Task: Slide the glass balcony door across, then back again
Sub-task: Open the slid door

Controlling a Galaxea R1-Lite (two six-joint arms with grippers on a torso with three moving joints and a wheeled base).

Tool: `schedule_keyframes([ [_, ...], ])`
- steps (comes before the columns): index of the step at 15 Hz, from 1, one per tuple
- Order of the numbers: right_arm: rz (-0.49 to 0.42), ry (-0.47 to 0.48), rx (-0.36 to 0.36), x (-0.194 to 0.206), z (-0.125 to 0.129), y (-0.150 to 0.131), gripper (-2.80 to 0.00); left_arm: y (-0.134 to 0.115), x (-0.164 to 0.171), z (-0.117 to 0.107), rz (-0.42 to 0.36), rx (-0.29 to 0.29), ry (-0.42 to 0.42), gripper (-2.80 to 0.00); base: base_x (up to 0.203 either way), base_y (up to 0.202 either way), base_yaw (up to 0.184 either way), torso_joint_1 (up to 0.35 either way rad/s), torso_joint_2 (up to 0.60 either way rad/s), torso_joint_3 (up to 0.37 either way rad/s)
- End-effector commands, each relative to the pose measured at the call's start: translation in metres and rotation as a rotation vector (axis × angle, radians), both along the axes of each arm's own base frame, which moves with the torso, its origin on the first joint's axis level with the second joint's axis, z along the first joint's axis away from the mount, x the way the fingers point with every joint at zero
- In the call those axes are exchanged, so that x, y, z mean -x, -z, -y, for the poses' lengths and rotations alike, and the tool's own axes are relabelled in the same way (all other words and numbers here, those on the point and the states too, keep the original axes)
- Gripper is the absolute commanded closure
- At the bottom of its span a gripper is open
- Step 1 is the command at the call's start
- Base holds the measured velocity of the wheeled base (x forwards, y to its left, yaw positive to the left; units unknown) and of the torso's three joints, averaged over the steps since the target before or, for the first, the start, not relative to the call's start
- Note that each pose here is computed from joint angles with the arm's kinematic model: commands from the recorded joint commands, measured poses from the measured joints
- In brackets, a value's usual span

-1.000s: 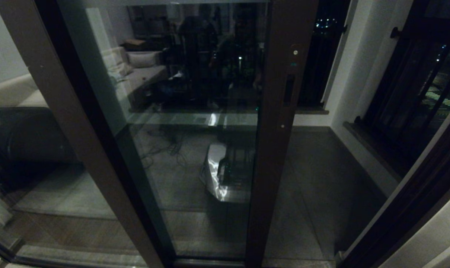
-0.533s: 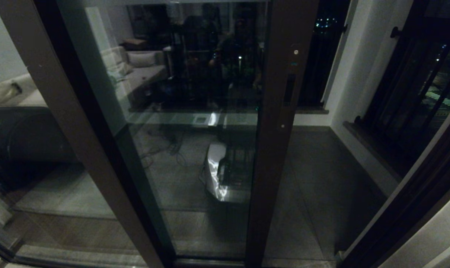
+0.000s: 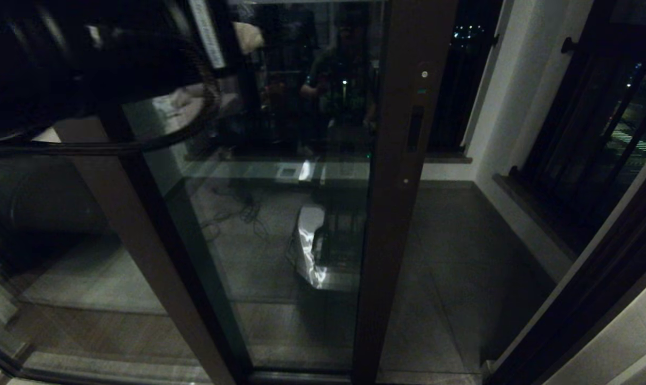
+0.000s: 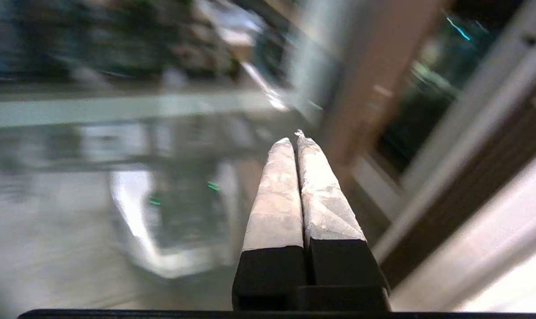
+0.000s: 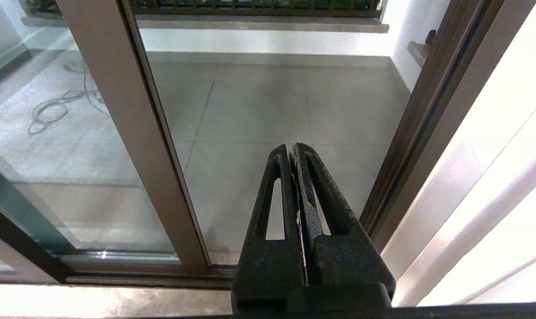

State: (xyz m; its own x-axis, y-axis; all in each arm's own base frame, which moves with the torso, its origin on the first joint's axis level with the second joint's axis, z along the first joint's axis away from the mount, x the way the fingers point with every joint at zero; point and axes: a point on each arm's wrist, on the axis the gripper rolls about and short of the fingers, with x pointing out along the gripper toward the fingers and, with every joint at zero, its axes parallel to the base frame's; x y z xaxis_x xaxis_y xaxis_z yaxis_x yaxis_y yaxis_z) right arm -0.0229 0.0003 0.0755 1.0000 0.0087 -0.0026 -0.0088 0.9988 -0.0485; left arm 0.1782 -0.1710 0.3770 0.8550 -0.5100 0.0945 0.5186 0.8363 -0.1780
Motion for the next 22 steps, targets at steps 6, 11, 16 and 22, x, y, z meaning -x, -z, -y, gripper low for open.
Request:
schedule_keyframes([
  [6,-0.002,-0.002,0.001,0.0,0.0,0.0,0.0,0.044,-0.042,0.111,-0.091,-0.078,0.192,0.0,0.0,0.0,0.0,0.0,0.0,0.0],
  [11,-0.002,0.0,0.001,0.0,0.0,0.0,0.0,0.057,-0.063,0.154,-0.082,-0.077,0.296,0.0,0.0,0.0,0.0,0.0,0.0,0.0],
  [16,-0.002,-0.002,0.001,0.0,0.0,0.0,0.0,0.08,-0.086,0.187,-0.085,-0.085,0.326,0.0,0.0,0.0,0.0,0.0,0.0,0.0],
  [22,-0.002,-0.002,0.001,0.0,0.0,0.0,0.0,0.121,-0.116,0.212,-0.02,-0.062,0.284,0.0,0.0,0.0,0.0,0.0,0.0,0.0],
])
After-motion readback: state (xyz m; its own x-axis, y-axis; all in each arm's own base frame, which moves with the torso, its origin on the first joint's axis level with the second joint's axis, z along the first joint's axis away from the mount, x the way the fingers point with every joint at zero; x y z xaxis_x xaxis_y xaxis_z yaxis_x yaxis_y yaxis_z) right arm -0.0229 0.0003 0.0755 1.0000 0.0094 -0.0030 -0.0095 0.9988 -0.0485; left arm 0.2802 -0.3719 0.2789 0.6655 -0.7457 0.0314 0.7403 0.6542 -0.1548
